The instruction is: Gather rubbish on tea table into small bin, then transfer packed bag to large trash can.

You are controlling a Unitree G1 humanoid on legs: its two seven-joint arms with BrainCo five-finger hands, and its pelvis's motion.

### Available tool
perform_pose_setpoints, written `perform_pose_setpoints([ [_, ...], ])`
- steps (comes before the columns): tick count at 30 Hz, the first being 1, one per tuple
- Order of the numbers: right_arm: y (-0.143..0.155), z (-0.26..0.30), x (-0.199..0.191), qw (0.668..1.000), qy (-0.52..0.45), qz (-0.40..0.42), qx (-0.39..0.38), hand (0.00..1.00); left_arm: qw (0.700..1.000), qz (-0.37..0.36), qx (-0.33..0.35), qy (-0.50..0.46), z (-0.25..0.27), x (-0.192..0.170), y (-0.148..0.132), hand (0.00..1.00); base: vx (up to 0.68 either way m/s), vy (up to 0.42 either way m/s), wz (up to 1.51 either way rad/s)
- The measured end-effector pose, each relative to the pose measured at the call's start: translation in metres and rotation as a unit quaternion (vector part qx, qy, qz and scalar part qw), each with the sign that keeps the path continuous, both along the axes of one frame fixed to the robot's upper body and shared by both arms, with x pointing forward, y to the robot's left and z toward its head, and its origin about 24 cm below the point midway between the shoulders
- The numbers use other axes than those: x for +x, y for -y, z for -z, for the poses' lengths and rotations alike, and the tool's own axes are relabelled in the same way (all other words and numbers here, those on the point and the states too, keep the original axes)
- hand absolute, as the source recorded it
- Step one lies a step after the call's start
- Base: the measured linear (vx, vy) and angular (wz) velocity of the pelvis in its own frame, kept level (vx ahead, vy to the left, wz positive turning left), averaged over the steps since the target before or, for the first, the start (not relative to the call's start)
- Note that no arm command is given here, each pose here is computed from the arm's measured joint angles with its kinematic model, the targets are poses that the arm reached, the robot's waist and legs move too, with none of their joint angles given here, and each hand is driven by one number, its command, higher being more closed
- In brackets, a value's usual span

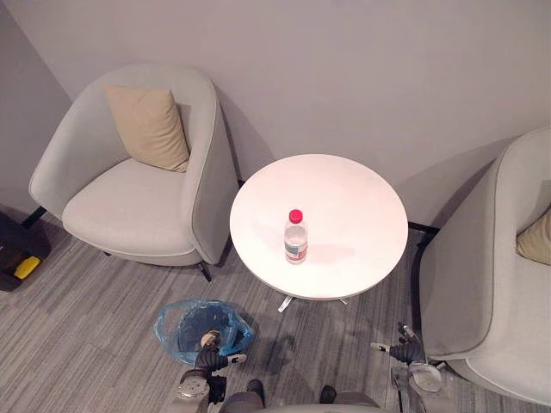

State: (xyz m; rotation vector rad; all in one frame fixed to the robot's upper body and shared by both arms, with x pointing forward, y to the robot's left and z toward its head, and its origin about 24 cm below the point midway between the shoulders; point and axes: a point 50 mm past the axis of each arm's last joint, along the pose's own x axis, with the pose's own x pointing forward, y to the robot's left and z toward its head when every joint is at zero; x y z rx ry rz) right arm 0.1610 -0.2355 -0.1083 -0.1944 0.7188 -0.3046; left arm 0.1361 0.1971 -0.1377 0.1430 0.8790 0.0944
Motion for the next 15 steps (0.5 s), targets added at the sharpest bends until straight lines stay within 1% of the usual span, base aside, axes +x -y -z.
perform_pose_setpoints([
  [3,0.004,-0.021,0.014,0.998,0.057,-0.01,-0.017,0.0,1.0,-0.019,0.004,-0.001,0.0,-0.004,-0.008,0.0,-0.01,0.0,-0.1],
  [6,0.005,-0.033,0.021,0.995,0.083,-0.026,-0.038,0.0,1.0,-0.02,0.014,0.005,-0.003,-0.005,-0.016,0.0,0.0,0.0,0.0],
  [15,0.003,-0.065,0.04,0.983,0.156,-0.067,-0.074,0.0,1.0,-0.021,0.014,0.008,-0.004,-0.01,-0.016,0.0,0.02,-0.003,0.0],
])
